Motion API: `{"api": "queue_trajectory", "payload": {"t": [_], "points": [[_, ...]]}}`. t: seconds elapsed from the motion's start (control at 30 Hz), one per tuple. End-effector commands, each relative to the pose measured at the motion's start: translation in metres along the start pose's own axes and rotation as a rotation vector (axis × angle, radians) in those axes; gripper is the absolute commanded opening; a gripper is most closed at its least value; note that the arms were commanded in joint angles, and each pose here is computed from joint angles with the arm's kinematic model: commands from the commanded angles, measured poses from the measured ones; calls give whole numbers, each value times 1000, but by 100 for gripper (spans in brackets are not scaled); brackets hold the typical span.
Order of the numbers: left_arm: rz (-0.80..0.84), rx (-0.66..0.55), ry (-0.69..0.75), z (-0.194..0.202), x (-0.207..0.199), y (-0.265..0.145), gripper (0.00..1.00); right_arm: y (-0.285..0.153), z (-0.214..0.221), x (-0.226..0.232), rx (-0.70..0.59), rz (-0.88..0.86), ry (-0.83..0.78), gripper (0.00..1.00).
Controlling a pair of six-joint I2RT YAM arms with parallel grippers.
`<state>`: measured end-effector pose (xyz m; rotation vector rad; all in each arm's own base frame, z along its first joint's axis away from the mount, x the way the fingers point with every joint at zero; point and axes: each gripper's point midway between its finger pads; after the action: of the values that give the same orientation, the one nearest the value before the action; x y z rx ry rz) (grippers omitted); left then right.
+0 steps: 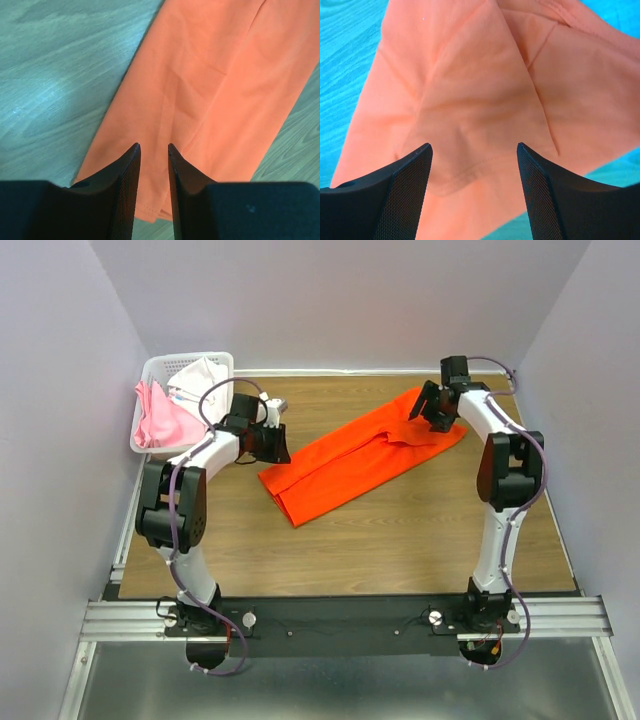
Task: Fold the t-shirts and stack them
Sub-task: Fold the tshirt
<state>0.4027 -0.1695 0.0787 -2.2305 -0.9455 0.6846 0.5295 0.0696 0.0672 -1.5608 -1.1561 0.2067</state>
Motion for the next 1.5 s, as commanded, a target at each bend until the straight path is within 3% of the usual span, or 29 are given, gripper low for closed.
{"api": "queue_trajectory", "payload": {"t": [0.0,0.6,1.0,1.47], "points": [[70,45,13,15,-16,11,36,-8,21,-10,45,17,-1,75],[36,206,7,76,-47,22,36,46,40,-43,102,123,-22,76],[207,184,-29,87,-101,26,36,83,31,-25,119,66,-17,76],[400,203,27,90,-172,44,35,105,36,9,151,-34,-49,77]]}}
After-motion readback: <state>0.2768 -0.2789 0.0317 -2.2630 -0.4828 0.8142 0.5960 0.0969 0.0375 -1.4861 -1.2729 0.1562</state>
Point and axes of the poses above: each gripper's point midway between its finger pads, its own y axis out along the fingers, its own x axis along the line the jaws close on, z = x × y, and after that the axes turned 15 degrees about y, right-handed
